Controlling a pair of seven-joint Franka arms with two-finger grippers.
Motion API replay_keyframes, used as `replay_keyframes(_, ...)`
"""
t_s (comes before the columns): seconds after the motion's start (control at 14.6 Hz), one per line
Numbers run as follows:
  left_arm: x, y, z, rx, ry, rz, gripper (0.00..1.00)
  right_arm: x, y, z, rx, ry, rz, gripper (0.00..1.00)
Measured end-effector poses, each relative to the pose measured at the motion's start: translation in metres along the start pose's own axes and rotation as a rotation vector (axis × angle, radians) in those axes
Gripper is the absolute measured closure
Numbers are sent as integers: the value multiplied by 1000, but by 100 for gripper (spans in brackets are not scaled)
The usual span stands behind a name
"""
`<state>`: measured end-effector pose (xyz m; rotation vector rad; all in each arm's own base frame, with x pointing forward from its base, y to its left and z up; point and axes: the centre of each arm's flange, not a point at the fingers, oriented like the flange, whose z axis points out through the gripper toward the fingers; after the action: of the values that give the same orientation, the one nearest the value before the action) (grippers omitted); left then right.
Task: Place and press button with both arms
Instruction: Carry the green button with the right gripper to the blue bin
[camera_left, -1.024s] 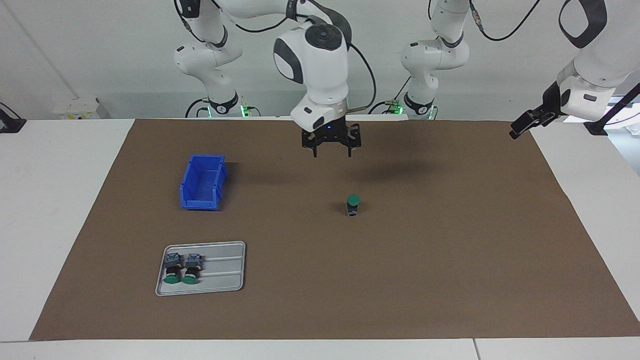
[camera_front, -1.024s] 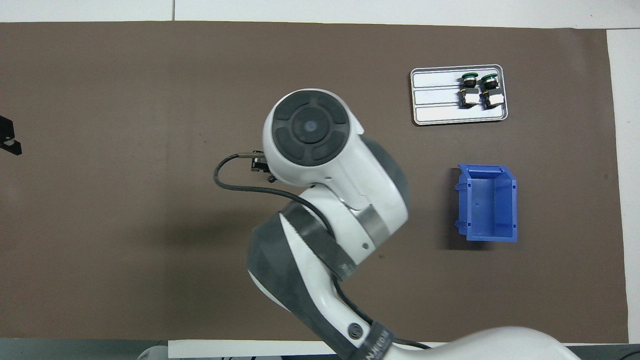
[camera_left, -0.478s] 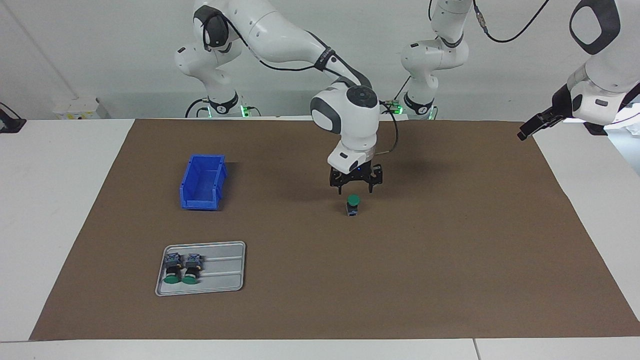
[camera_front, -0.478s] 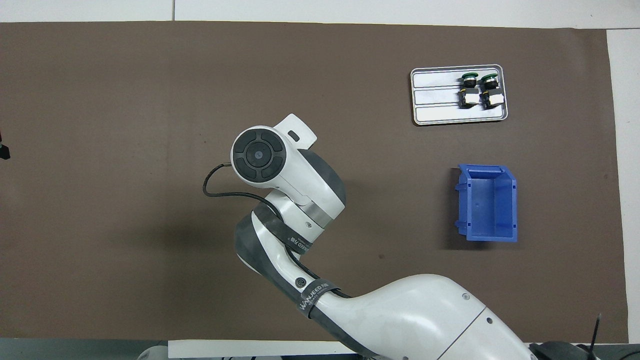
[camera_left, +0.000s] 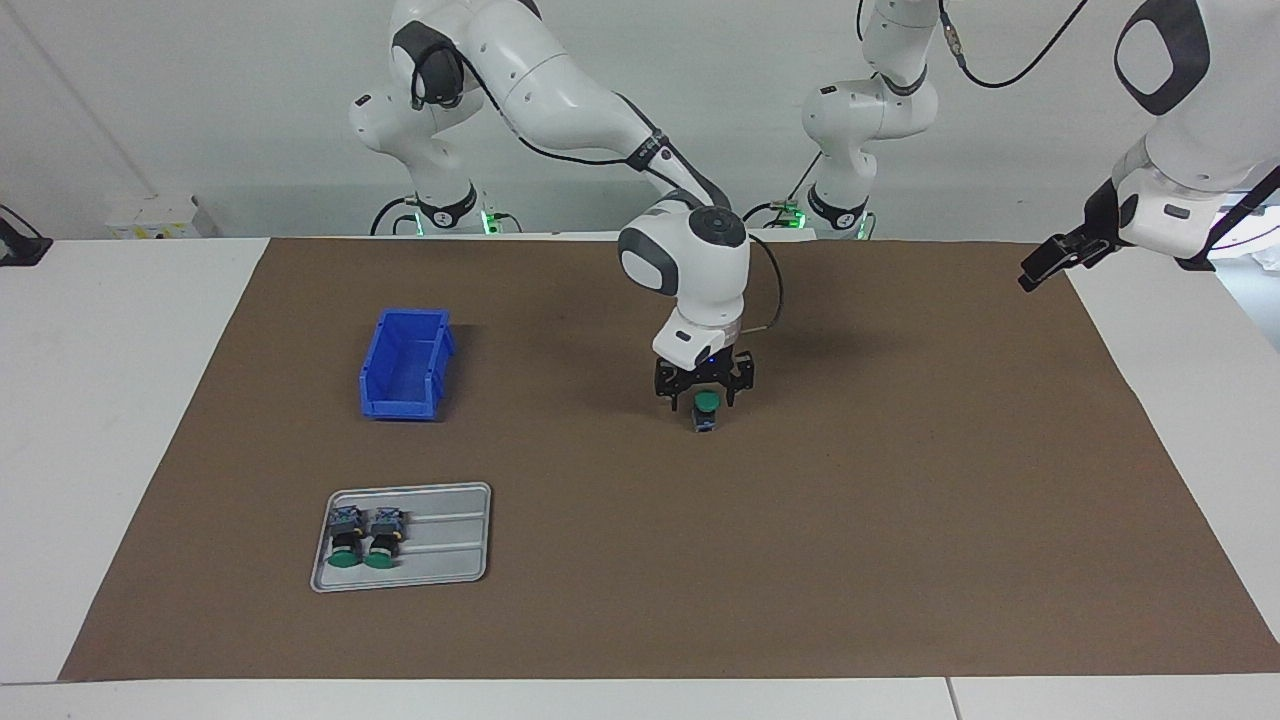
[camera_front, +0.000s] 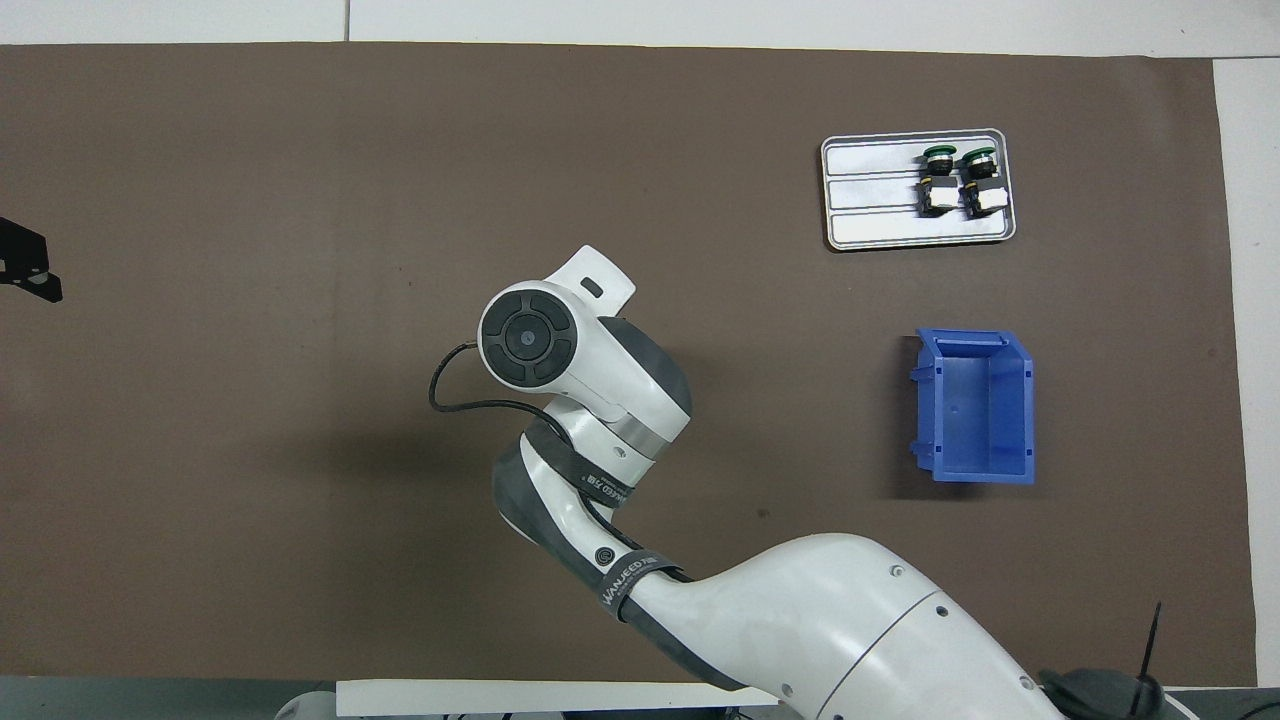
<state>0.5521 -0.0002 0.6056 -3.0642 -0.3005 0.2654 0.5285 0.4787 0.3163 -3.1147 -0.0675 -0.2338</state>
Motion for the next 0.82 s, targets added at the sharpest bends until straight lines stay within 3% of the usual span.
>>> replay_keyframes(0.2,0,1,0,-22,0,101,0,1,-1,-1,2,2,0,58)
replay_keyframes(0.27,1,0,1,-24,0,120,0,1,-1,-2,3,3,0,65)
replay_keyframes(0.55,0,1,2,-26,-3,150,0,20,19,-18,-17,1,15,65)
replay_keyframes(0.82,0,1,3,-27,-3,153,0,58,126,-84,-65,-6,-3,65)
